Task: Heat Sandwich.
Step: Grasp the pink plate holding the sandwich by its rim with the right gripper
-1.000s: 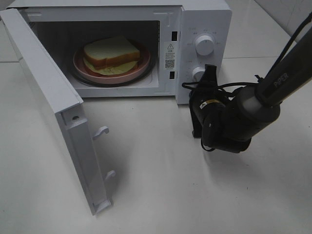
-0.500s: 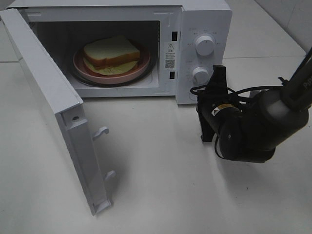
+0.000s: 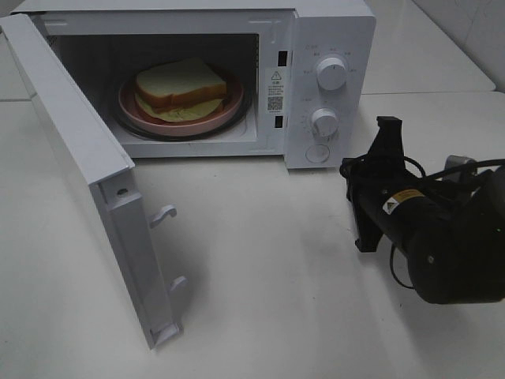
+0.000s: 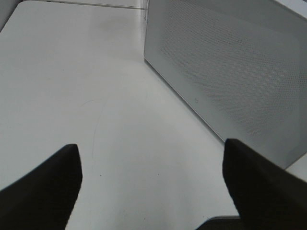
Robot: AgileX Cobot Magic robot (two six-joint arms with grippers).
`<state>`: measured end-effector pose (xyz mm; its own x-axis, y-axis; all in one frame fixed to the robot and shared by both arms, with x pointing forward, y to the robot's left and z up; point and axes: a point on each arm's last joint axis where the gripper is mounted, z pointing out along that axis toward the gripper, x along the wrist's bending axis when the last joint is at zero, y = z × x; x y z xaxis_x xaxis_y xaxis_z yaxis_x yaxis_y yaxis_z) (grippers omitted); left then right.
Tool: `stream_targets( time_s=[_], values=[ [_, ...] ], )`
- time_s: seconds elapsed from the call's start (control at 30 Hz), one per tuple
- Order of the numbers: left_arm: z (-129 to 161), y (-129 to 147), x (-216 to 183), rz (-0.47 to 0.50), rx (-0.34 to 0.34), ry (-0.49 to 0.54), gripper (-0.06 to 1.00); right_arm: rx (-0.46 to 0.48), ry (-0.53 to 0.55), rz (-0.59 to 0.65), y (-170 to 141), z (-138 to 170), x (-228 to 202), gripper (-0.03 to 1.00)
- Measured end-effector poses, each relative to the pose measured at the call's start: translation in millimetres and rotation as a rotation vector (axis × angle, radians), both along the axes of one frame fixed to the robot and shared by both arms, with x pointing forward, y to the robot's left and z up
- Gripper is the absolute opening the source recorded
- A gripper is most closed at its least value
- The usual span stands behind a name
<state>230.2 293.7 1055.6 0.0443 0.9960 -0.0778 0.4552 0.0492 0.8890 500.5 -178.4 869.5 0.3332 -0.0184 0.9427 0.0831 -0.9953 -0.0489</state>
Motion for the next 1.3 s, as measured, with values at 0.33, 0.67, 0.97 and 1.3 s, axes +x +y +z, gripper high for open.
stream_targets(
  time_s=[0.33, 0.67, 0.97, 1.3],
  values=[
    [0, 0, 0, 0.0, 0.0, 0.0, 0.76, -0.024, -0.011, 0.014, -18, 17, -29, 0.02],
    [0, 0, 0, 0.0, 0.0, 0.0, 0.76, -0.384, -0.22, 0.163, -21, 64, -39, 0.02],
    [0, 0, 0, 0.0, 0.0, 0.0, 0.76, -0.914, -0.419, 0.372, -16, 100, -51, 0.02],
    [0, 0, 0, 0.0, 0.0, 0.0, 0.76, -1.3, -0.26, 0.821, -5, 104, -60, 0.02]
  ],
)
